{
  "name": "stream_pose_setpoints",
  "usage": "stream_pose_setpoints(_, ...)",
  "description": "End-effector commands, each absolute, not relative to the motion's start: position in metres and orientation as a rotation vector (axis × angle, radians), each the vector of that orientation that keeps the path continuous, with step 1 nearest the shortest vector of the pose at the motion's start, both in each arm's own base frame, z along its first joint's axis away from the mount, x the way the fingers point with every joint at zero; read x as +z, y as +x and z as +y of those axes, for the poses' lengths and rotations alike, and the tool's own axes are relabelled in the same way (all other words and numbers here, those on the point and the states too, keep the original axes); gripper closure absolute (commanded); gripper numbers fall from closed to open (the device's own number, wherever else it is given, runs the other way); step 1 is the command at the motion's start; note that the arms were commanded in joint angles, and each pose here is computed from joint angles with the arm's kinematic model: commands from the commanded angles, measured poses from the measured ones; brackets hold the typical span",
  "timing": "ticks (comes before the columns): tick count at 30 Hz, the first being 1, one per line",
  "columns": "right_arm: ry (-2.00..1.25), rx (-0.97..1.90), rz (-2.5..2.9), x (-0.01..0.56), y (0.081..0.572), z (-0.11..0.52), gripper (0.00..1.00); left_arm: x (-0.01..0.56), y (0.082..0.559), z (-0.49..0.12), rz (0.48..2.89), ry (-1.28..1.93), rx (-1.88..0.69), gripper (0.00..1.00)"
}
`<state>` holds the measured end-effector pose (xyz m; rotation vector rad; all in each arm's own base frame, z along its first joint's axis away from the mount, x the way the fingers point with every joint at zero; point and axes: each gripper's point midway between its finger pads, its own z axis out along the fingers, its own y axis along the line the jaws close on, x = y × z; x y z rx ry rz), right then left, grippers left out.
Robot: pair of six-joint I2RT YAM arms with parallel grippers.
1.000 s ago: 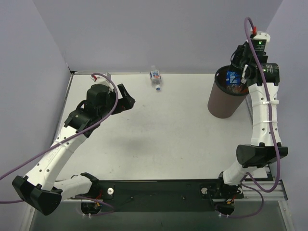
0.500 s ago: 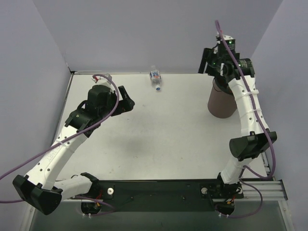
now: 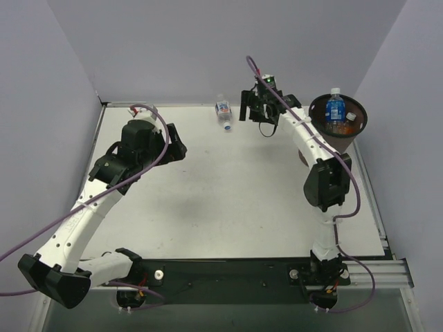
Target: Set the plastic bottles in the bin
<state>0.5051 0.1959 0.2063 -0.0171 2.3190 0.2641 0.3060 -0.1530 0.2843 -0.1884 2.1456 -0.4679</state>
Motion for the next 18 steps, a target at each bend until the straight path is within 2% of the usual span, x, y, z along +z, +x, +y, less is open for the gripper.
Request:
stream_pose_setpoints(1, -0.027, 0.306, 2.190, 0.212, 0.541, 0.235, 0.23, 0.308, 0.301, -0.137, 2.081, -0.177, -0.447, 0.03)
stream_pose_setpoints(9, 0.011, 0.318, 2.137, 0.154, 0.595, 0.269, 0.26, 0.299, 0.294, -0.114, 2.111, -0.247, -0.396, 0.03)
stream_pose_setpoints(18, -0.009, 0.348, 2.105, 0.114, 0.625, 0.286, 0.28, 0.286, 0.297, -0.110, 2.179, -0.283, -0.369, 0.03)
